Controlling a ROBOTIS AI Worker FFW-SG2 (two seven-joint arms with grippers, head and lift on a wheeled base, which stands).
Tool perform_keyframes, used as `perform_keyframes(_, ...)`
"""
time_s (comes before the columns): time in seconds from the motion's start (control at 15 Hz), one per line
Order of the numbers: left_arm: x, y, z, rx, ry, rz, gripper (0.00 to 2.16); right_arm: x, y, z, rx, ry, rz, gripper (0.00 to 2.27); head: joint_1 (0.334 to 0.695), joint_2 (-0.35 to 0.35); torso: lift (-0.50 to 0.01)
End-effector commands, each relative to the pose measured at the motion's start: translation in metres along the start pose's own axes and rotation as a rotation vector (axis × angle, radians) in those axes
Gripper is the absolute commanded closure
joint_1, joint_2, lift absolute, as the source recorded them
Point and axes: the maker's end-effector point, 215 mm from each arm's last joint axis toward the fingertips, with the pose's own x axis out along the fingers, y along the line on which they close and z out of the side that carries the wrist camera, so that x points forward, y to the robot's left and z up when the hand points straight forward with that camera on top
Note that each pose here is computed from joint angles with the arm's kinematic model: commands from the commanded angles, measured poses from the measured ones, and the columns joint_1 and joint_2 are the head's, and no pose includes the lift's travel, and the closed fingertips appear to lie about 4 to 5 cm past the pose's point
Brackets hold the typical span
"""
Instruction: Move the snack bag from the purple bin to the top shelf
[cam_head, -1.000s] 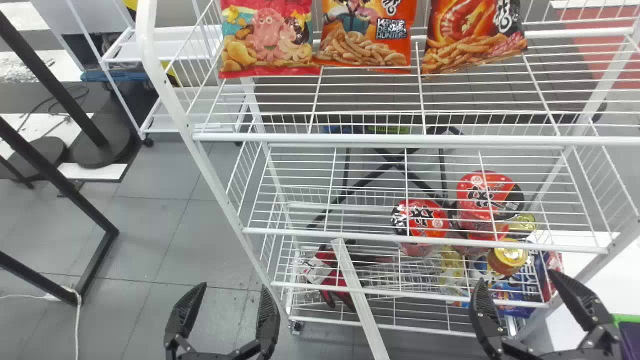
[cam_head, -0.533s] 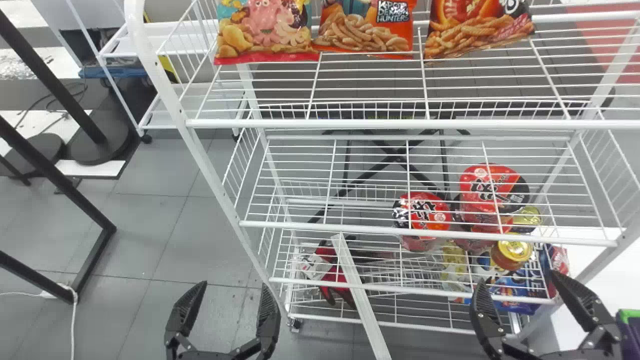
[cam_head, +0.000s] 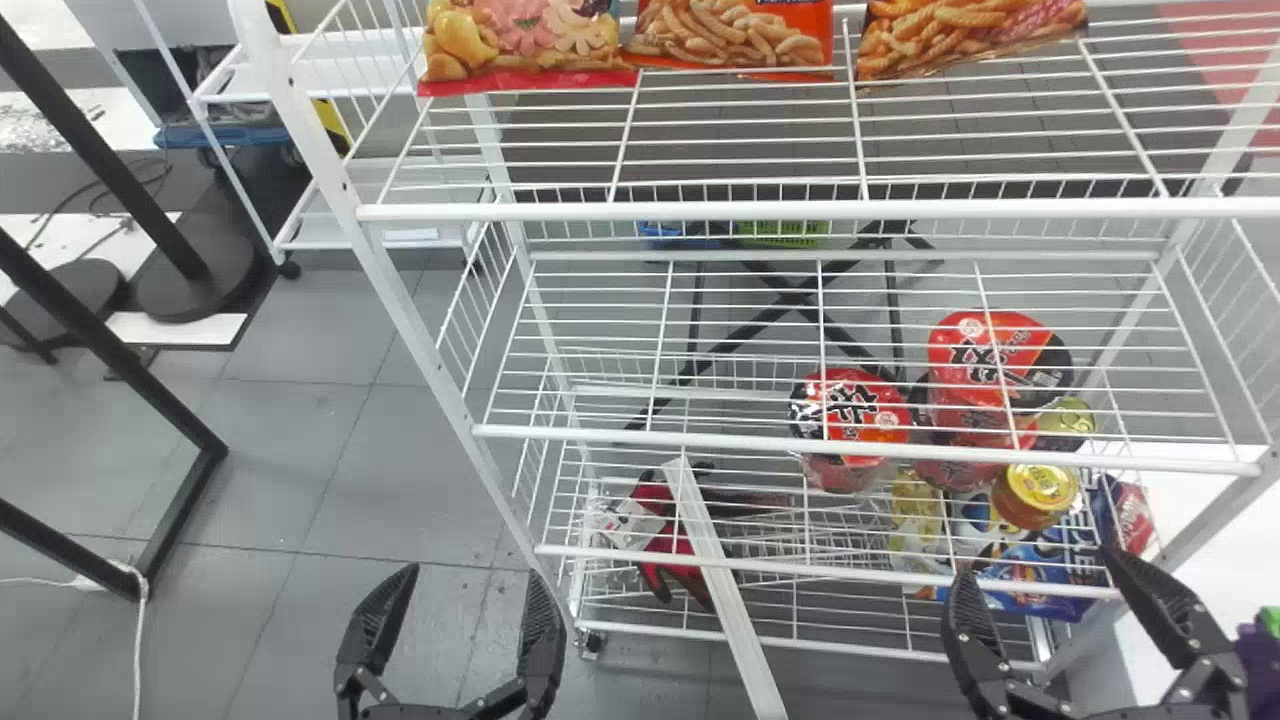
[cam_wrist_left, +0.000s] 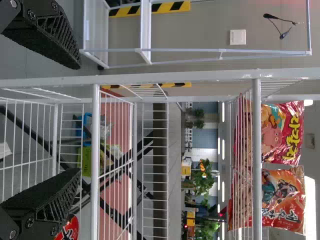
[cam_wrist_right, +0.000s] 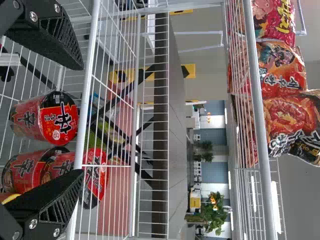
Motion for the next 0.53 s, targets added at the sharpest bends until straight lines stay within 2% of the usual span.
perform_keyframes(0.0, -0.0016, -0.0010, 0.0012, -0.002, 0.000, -0.001, 0.08, -0.0026, 0.0010, 0.0027, -0.001, -0.002, 0.002, 0.07, 0.695, 0.154, -0.288)
perform_keyframes(0.47, -0.0025, -0.0068, 0.0011, -0.010, 0.004, -0.006, 0.08, -0.0100, -0.0027, 0.0071, -0.012, -0.004, -0.001, 0.07, 0.695, 0.140, -0.316)
